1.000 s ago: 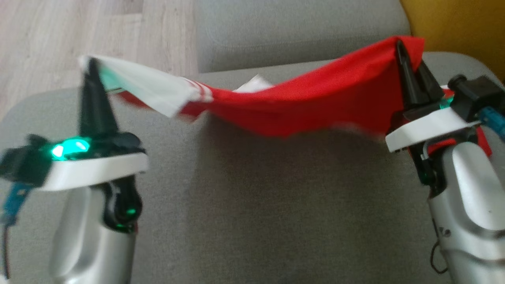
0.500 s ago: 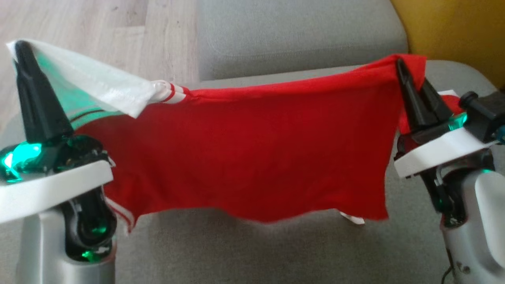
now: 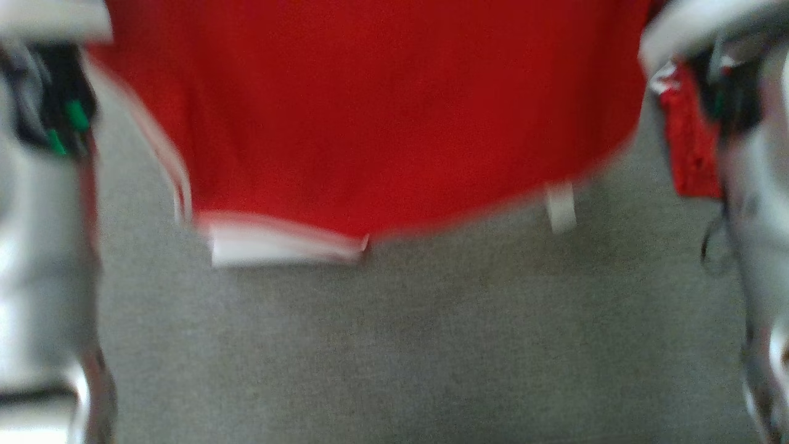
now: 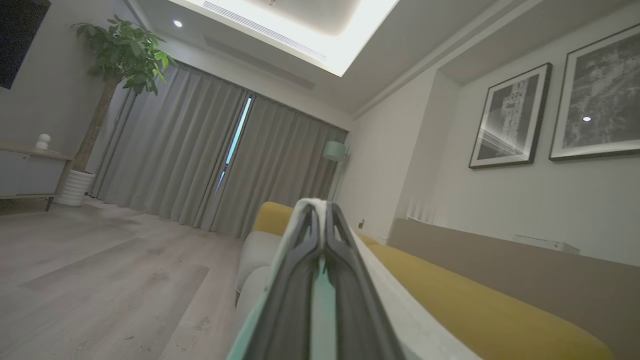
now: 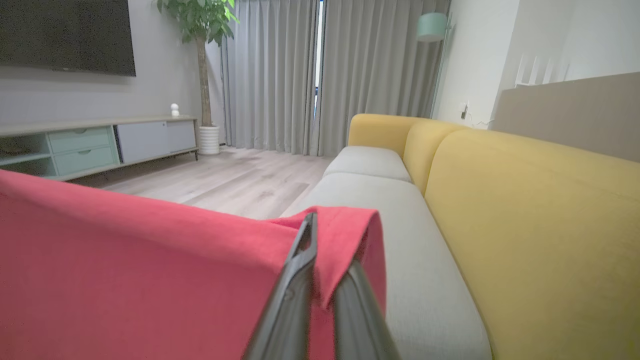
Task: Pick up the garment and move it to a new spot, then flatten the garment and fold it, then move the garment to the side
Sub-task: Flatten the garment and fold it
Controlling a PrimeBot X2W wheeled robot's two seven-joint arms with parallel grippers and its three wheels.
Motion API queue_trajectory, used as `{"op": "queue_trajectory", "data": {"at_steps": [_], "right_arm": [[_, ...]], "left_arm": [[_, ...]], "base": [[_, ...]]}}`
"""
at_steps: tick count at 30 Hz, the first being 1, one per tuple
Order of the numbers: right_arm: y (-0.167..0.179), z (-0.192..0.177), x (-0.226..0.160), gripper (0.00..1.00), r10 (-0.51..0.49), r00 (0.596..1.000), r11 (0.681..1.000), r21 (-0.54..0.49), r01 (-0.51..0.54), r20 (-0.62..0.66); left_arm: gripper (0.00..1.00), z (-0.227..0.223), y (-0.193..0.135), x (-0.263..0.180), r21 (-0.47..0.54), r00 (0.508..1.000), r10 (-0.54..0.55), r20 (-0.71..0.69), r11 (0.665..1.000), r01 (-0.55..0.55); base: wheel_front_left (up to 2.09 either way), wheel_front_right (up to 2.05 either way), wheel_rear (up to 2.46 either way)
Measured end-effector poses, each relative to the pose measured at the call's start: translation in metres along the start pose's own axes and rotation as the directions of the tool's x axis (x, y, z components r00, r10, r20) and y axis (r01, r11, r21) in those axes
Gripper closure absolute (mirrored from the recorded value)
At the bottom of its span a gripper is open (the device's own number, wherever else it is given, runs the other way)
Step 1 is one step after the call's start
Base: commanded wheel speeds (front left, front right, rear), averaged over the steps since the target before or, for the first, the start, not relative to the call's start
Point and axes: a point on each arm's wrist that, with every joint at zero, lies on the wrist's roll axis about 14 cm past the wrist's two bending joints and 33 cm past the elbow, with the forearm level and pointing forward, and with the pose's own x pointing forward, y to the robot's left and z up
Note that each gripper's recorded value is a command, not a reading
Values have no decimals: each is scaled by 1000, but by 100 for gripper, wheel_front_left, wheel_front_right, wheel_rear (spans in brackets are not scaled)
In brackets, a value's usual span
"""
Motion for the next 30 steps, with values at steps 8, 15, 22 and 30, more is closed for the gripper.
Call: {"op": "queue_trajectory", "data": {"at_steps": [8, 15, 22, 30], "right_arm": [[-22, 68, 77, 100, -44, 955, 998, -31, 56, 293], [-12, 42, 83, 100, -39, 971, 999, -9, 43, 235], [11, -108, 42, 100, -27, 986, 992, 121, 47, -162], [47, -200, -43, 100, 84, 862, 993, 118, -28, -500]], "left_arm": [[100, 44, 15, 87, 26, 977, 4, 213, 1000, -9], [100, 43, 21, 83, 45, 981, 14, 193, 999, -23], [100, -43, 41, 19, 60, 998, 53, -37, 997, -50], [100, -116, 71, -114, 59, 940, 152, -305, 988, -141]], "base": [[0, 0, 0], [0, 0, 0], [0, 0, 0], [0, 0, 0]]}}
